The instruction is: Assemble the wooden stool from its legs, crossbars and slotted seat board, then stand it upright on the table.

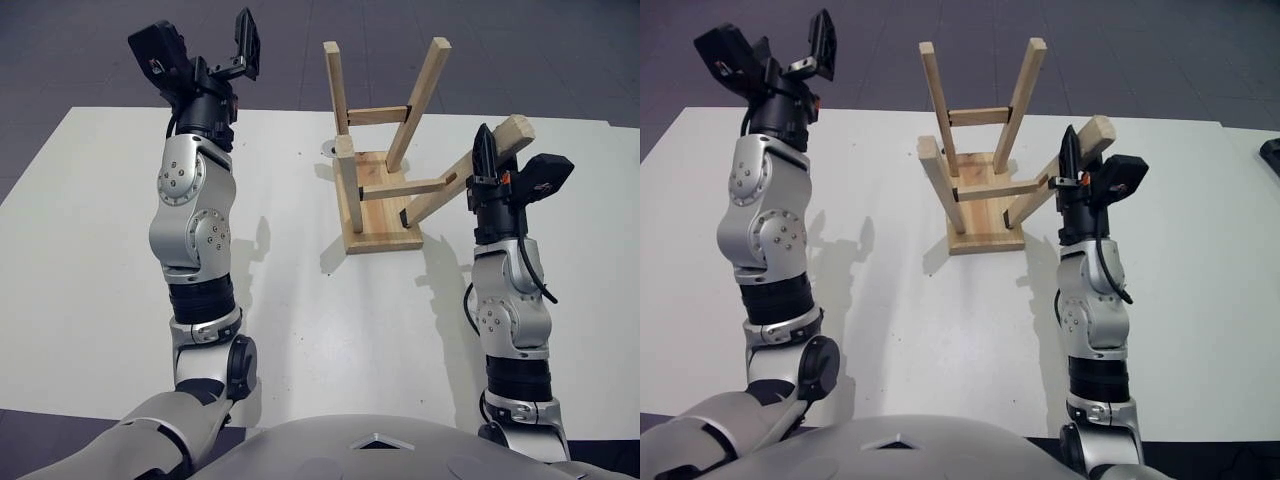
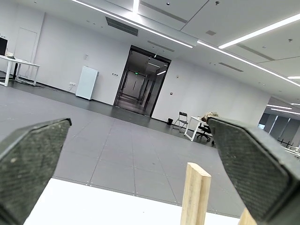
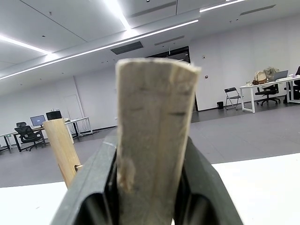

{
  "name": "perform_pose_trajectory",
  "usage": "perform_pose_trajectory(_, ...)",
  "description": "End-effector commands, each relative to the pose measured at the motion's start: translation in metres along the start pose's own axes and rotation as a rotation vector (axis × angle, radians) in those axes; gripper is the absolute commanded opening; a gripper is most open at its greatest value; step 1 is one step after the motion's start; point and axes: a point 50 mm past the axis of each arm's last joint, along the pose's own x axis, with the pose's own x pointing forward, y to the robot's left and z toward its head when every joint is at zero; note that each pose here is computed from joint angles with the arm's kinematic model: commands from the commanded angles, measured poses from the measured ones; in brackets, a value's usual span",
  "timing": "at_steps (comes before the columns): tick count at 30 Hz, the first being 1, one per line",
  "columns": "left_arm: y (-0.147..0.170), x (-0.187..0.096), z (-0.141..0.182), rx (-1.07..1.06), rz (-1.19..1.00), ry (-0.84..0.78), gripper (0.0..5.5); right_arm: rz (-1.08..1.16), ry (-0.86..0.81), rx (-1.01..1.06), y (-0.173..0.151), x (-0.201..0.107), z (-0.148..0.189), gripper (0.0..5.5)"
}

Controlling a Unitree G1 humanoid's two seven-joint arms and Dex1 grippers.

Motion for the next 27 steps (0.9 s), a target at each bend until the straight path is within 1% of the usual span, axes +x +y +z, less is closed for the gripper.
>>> perform_pose_trajectory(1, -0.022, 0.009, 0.009, -0.011, -0.097, -0.008, 5.40, -0.105, 0.996, -0.198, -0.047, -0.145, -0.140, 1.03)
perform_pose_trajectory(3, -0.024, 0.009, 0.009, -0.010, -0.105, -0.007, 5.40, -0.081, 1.030, -0.254, -0.048, -0.146, -0.143, 1.03)
perform_pose_trajectory(6, -0.029, 0.010, 0.010, -0.014, -0.143, -0.014, 5.40, -0.082, 1.056, -0.246, -0.047, -0.145, -0.147, 1.04)
perform_pose_trajectory(9, -0.038, 0.008, 0.013, -0.026, -0.214, -0.024, 5.40, -0.100, 1.040, -0.203, -0.045, -0.135, -0.147, 1.04)
perform_pose_trajectory(13, -0.046, 0.008, 0.014, -0.025, -0.269, -0.031, 5.40, -0.084, 1.034, -0.206, -0.041, -0.123, -0.145, 1.04)
perform_pose_trajectory(18, -0.053, 0.009, 0.016, -0.034, -0.305, -0.039, 5.40, -0.053, 1.037, -0.205, -0.034, -0.116, -0.145, 1.04)
perform_pose_trajectory(27, -0.058, 0.010, 0.018, -0.043, -0.332, -0.051, 5.40, -0.007, 0.992, -0.175, -0.022, -0.088, -0.137, 1.04)
